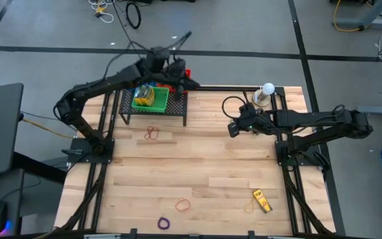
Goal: Pick & Place Office Desk Supplies
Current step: Put the violet spring keychain into the blue bin
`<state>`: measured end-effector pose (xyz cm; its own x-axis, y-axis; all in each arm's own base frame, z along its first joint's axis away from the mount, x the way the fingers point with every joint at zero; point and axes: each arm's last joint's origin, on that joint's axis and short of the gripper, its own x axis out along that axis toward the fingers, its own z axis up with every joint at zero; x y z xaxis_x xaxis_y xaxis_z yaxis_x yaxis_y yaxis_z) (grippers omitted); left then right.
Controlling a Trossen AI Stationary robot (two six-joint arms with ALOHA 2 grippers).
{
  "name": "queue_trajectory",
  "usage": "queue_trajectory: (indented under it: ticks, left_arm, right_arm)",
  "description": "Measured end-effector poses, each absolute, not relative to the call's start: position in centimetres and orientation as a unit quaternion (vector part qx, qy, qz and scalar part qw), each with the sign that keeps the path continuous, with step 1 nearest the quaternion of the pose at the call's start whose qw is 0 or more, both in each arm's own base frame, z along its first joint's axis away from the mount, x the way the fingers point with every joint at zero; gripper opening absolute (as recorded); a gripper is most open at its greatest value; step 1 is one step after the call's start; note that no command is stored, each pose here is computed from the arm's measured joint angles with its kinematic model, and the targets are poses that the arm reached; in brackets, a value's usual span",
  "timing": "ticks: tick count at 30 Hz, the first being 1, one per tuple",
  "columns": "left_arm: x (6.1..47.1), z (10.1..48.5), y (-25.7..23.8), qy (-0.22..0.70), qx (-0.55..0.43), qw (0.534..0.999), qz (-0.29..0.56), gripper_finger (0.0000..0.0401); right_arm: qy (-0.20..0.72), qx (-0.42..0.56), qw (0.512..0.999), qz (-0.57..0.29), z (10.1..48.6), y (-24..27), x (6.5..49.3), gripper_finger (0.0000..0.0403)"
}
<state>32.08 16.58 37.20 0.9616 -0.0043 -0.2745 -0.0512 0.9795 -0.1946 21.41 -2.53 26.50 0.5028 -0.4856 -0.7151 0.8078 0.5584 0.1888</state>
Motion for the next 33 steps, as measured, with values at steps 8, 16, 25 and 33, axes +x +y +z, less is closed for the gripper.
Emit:
queue_trajectory:
  ticks: [8,16,25,33]
  left_arm:
    - [34.1,30.6,12.9,0.075,-0.153,0.985,-0.017,0.0008]
    - [34.7,29.7,10.1,0.033,-0.228,0.973,-0.027,0.0019]
    - [35.0,30.2,6.8,0.047,-0.204,0.978,-0.018,0.0007]
    - [33.7,26.9,-1.1,0.272,-0.173,0.946,-0.041,0.0006]
  right_arm:
    - [0.301,0.349,0.822,-0.335,21.5,-2.1,20.0,0.0004]
    - [0.389,0.326,0.796,-0.329,19.9,-1.8,18.7,0.0004]
    - [0.389,0.273,0.828,-0.297,20.2,-2.0,19.1,0.0018]
    - [0.390,0.227,0.853,-0.263,20.5,-2.0,19.4,0.0004]
